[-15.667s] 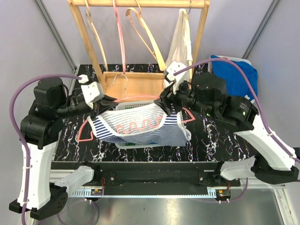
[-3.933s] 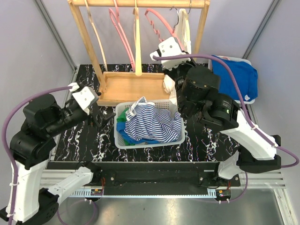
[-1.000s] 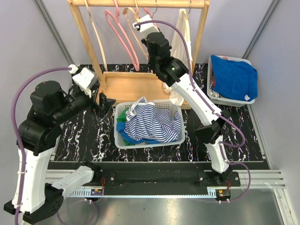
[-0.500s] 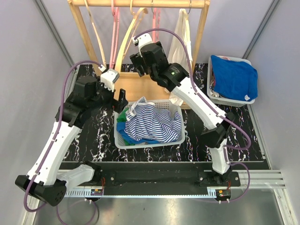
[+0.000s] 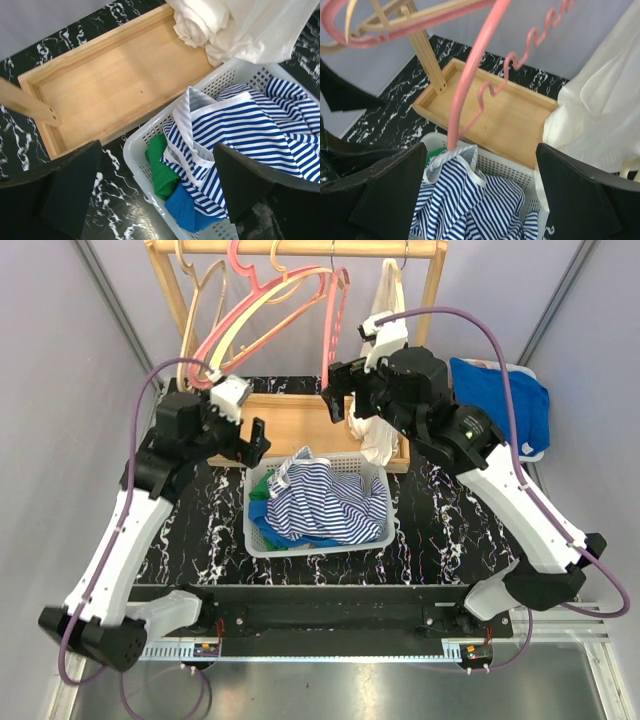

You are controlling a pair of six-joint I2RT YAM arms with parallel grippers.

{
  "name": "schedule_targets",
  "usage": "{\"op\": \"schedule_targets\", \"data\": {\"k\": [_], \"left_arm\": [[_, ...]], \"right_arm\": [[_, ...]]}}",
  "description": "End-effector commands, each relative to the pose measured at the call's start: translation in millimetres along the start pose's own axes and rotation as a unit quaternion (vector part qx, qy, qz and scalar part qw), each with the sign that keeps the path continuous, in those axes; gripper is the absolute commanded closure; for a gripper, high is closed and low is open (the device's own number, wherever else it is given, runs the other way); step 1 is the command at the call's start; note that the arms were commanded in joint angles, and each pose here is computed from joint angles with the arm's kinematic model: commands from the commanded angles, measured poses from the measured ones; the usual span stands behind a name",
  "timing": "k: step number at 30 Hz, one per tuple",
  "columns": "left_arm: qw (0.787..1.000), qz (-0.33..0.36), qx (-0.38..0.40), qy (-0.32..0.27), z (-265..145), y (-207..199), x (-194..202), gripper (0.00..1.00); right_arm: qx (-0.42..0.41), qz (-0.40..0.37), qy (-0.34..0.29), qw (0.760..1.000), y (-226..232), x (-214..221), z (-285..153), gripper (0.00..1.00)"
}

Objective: Remove the tank top from the hanger
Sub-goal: Pick up the hanger from the clothesline.

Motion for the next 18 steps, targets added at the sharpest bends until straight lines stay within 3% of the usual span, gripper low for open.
{"op": "schedule_targets", "data": {"k": [1, 5, 6, 10, 14, 18], "left_arm": [[0.991, 0.122, 0.045, -0.021, 25, -3, -46, 0.01], [0.993, 0.112, -0.001, -0.031, 34, 15, -39, 0.01], [0.995, 0.101, -0.001, 0.01, 41, 17, -2, 0.01], [0.984, 0.152, -0.08, 0.049, -4, 30, 50, 0.01], [0.986, 0.063, -0.149, 0.034, -60, 70, 56, 0.01], [0.996, 0.035, -0.079, 0.019, -53, 59, 57, 0.01]], "right_arm": [[0.021, 0.027, 0.008, 0.999, -11, 25, 4, 0.0], [0.056, 0.037, -0.029, 0.997, -26, 21, -12, 0.0], [0.065, 0.037, -0.034, 0.997, -30, 20, -15, 0.0], [0.122, 0.01, -0.051, 0.991, -48, 14, -25, 0.0], [0.107, 0.028, -0.078, 0.991, -44, -2, -36, 0.0], [0.121, 0.031, -0.084, 0.989, -49, -9, -50, 0.0]]}}
Point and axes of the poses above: each gripper's point midway between its finger pads, its own z axis out along the fingers, its own y axis along the line the jaws close on, x = y × z, the point moved 5 cm from there along -z, back along the fingers, and after that the axes turned 10 degrees about z, right-handed, at the moved point
